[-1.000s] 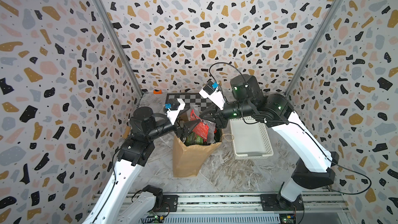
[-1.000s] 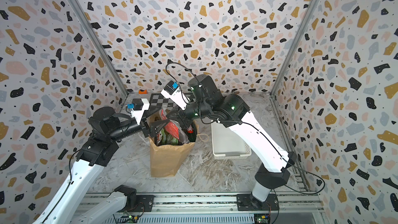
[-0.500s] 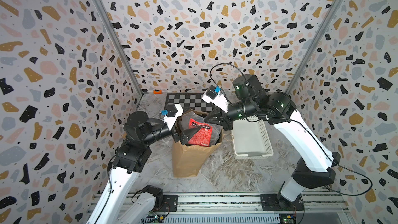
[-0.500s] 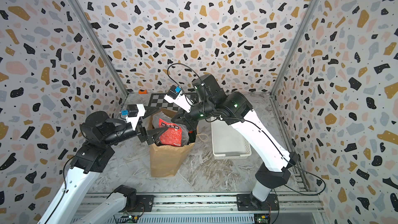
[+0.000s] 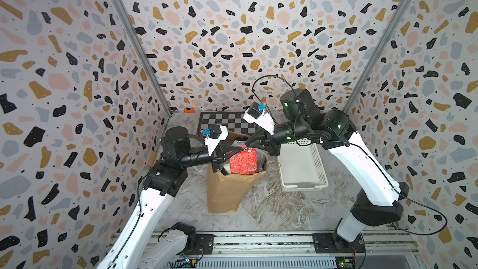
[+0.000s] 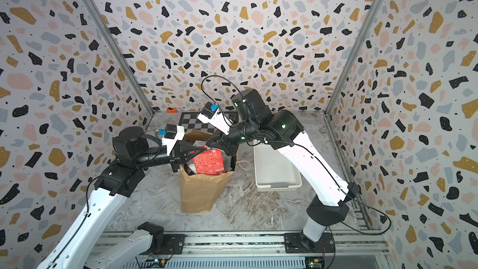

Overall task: Place the condiment packets inside the bag
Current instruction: Adjust the condiment packet, then place the condiment packet in the paper bag.

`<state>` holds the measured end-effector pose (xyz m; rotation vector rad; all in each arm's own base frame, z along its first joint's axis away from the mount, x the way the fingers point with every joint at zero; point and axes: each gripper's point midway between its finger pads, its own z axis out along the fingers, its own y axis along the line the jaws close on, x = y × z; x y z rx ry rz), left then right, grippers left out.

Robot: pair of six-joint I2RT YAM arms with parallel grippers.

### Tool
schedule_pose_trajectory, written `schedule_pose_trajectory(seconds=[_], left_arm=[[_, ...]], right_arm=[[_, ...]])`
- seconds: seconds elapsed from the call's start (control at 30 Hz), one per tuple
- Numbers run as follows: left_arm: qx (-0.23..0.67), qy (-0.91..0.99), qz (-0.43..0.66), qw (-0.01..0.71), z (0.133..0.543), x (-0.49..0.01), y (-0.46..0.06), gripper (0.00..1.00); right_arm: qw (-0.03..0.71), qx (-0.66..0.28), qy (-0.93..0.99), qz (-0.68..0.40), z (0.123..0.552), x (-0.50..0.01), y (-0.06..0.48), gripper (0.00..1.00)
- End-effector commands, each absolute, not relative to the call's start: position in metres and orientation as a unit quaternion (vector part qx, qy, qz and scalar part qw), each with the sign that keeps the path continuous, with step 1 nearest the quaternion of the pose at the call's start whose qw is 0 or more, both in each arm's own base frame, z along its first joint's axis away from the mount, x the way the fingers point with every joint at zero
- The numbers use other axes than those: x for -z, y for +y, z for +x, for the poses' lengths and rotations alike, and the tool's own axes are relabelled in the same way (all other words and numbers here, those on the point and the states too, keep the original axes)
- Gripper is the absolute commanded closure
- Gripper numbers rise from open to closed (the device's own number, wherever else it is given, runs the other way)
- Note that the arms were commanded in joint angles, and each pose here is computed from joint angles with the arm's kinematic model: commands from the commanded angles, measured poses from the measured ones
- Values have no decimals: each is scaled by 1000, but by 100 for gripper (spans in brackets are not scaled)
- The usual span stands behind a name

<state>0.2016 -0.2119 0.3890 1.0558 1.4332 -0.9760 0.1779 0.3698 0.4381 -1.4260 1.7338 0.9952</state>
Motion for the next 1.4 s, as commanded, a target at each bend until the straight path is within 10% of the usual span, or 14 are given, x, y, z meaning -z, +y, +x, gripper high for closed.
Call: schedule_pose_trajectory(seconds=[0.0, 0.17, 0.37, 0.5, 0.67, 0.73, 0.9, 1.07, 1.37], left_arm=[[391, 558, 456, 572, 190, -419, -208, 100], [399, 538, 469, 576, 177, -426, -208, 100], [418, 519, 481, 569, 166, -431, -210, 100], [414, 518, 474, 580, 168, -436, -209, 100], [388, 551, 414, 611, 188, -446, -200, 100], [361, 591, 353, 629, 207, -450, -187, 55], [199, 754, 107, 617, 263, -419, -108, 1], [57, 853, 9, 519, 266, -357, -53, 7], [142, 882, 36, 448, 260, -315, -87, 31]], right_arm=[[373, -380, 622, -574, 162, -462, 356, 55], [330, -346, 608, -634, 162, -417, 359, 32], [298, -335, 606, -657, 171, -387, 372, 32], [269, -369, 592, -664, 160, -381, 378, 51], [251, -378, 598, -661, 158, -371, 379, 100], [264, -367, 617, -644, 167, -372, 381, 100], [366, -326, 724, -485, 223, -393, 380, 100], [427, -360, 770, -308, 258, -408, 376, 100], [407, -489, 760, -133, 266, -410, 399, 100]])
